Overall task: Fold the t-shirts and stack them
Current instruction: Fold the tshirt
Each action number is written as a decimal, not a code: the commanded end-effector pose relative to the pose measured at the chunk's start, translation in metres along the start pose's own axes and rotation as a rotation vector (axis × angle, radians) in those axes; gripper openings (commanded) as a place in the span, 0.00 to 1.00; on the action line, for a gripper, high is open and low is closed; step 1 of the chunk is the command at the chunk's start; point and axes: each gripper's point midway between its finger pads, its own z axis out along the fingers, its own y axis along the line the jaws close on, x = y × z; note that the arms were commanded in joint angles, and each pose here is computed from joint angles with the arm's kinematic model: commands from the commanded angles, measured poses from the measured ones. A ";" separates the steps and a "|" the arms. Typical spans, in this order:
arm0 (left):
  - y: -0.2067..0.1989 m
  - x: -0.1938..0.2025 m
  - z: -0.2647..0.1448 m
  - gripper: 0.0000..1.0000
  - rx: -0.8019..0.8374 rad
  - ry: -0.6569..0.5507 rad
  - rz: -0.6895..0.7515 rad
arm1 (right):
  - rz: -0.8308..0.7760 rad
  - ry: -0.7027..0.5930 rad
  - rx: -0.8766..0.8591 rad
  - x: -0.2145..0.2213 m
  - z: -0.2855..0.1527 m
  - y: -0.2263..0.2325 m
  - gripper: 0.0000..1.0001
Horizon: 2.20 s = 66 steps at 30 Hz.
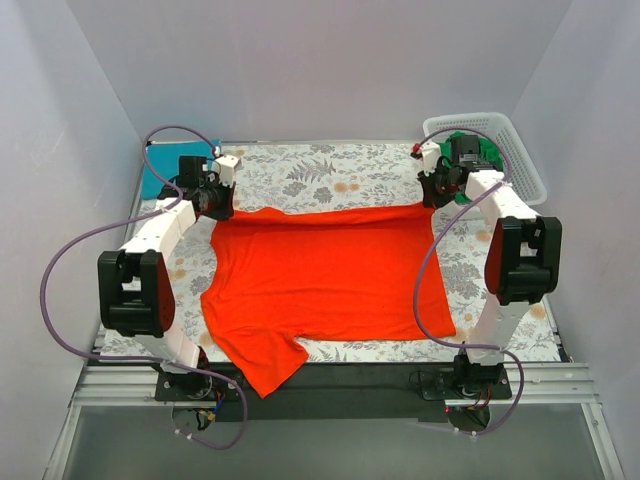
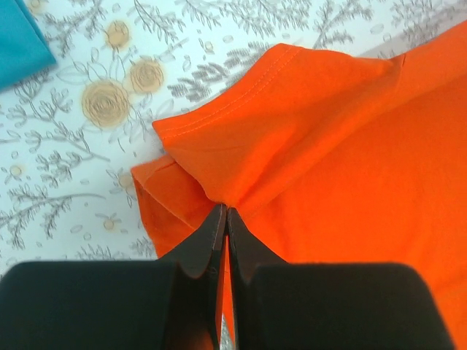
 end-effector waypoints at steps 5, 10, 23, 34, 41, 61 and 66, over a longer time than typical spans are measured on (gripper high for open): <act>-0.010 0.034 -0.026 0.00 -0.012 0.046 0.001 | -0.055 -0.005 0.014 0.007 -0.016 0.002 0.01; -0.011 0.082 -0.009 0.00 -0.025 0.157 -0.047 | -0.059 0.101 -0.018 0.053 0.000 0.013 0.01; -0.010 0.062 -0.021 0.00 -0.037 0.147 -0.068 | -0.078 0.053 0.009 0.034 -0.014 0.009 0.01; -0.009 0.078 -0.028 0.00 -0.058 0.174 -0.041 | -0.089 0.087 -0.013 0.058 -0.024 0.026 0.01; -0.018 0.099 -0.016 0.00 -0.013 0.230 -0.086 | -0.068 0.132 -0.037 0.079 -0.006 0.029 0.01; -0.027 0.088 -0.035 0.00 0.003 0.226 -0.131 | -0.101 0.085 0.025 0.052 -0.016 0.012 0.01; -0.029 0.106 -0.029 0.00 0.004 0.258 -0.138 | -0.092 0.110 0.009 0.064 -0.012 0.016 0.01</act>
